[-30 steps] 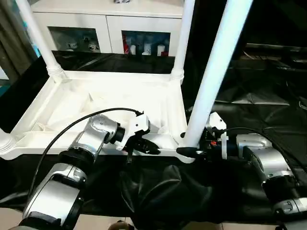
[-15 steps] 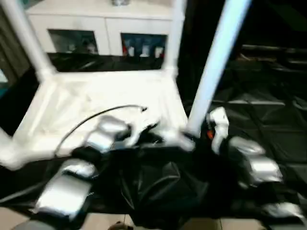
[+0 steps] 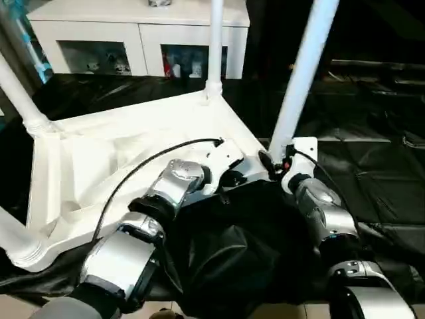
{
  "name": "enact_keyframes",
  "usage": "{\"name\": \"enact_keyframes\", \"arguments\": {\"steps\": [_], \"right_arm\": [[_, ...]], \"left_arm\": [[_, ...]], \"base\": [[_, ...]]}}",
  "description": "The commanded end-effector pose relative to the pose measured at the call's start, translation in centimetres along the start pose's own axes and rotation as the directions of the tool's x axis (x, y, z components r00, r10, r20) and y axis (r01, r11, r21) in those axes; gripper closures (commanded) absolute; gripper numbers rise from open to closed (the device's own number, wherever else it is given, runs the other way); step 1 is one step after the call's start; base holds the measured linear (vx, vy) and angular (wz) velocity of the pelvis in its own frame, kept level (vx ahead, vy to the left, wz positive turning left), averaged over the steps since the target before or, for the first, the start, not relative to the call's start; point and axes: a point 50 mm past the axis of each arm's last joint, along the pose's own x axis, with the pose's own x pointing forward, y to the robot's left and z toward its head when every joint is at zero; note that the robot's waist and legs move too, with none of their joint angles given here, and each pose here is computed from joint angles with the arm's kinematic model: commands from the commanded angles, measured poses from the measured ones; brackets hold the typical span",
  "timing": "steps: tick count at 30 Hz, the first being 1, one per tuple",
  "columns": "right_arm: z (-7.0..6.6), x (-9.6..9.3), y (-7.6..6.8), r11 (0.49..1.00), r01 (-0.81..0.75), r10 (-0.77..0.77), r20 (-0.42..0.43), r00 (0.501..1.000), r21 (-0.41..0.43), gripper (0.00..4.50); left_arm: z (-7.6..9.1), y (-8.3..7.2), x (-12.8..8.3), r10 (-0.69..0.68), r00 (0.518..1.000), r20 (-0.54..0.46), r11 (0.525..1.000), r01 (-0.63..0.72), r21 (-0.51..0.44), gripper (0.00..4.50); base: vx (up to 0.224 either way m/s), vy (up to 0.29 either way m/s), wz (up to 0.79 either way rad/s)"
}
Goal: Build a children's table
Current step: Rotate leg to tighten
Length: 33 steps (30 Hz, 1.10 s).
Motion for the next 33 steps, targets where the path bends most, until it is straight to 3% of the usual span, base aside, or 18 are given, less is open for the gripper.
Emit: {"name": "enact_keyframes", "arguments": {"steps": [1,7,9,10,11,15,23,28,31,33], "right_arm": [[-1.0,1.0,4.2,0.967,-0.256,0.255,-0.056,0.965,-0.006,0.74],[-0.1,-1.8,2.2,0.856,-0.508,0.495,-0.133,0.859,-0.092,0.74],[0.1,-2.3,1.9,0.836,-0.540,0.524,-0.148,0.839,-0.097,0.74],[0.3,-3.1,1.4,0.796,-0.597,0.577,-0.175,0.798,-0.101,0.74],[0.3,-3.2,1.4,0.793,-0.600,0.580,-0.177,0.796,-0.101,0.74],[0.6,-4.6,0.8,0.714,-0.695,0.659,-0.249,0.709,-0.090,0.74],[0.7,-4.8,1.1,0.684,-0.727,0.696,-0.247,0.674,-0.057,1.30],[0.0,-4.8,1.4,0.703,-0.710,0.681,-0.243,0.691,-0.045,1.70],[-0.6,-4.2,1.0,0.784,-0.617,0.591,-0.223,0.775,-0.068,1.77],[-1.2,-3.4,0.5,0.873,-0.484,0.464,-0.198,0.863,-0.064,1.79]], "left_arm": [[2.4,-0.8,0.7,-0.068,0.991,0.117,0.996,0.060,0.068,4.50],[0.6,-0.8,-1.6,-0.264,0.962,0.072,0.957,0.252,0.145,4.50],[0.3,-0.8,-2.1,-0.292,0.954,0.068,0.948,0.280,0.150,4.50],[-0.2,-0.7,-2.9,-0.334,0.941,0.054,0.934,0.323,0.150,4.50],[-0.2,-0.6,-2.9,-0.336,0.940,0.052,0.934,0.325,0.151,4.50],[-1.0,-0.2,-4.5,-0.382,0.924,0.004,0.913,0.377,0.156,4.50],[-1.2,-0.4,-4.9,-0.412,0.911,0.000,0.899,0.407,0.159,4.50],[-1.0,-0.4,-4.5,-0.385,0.922,0.026,0.913,0.377,0.153,4.50],[-0.8,-0.1,-4.0,-0.299,0.953,0.039,0.946,0.291,0.142,4.50],[-0.6,0.5,-3.2,-0.189,0.981,0.044,0.977,0.183,0.111,4.50]], "base": [[0.000,0.000,0.00],[0.000,0.000,0.00],[0.000,0.000,0.00],[0.000,0.000,0.00],[0.000,0.000,0.00],[0.000,0.000,0.00],[0.000,0.000,0.00],[0.000,0.000,0.00],[0.000,0.000,0.00],[0.000,0.000,0.00]]}}
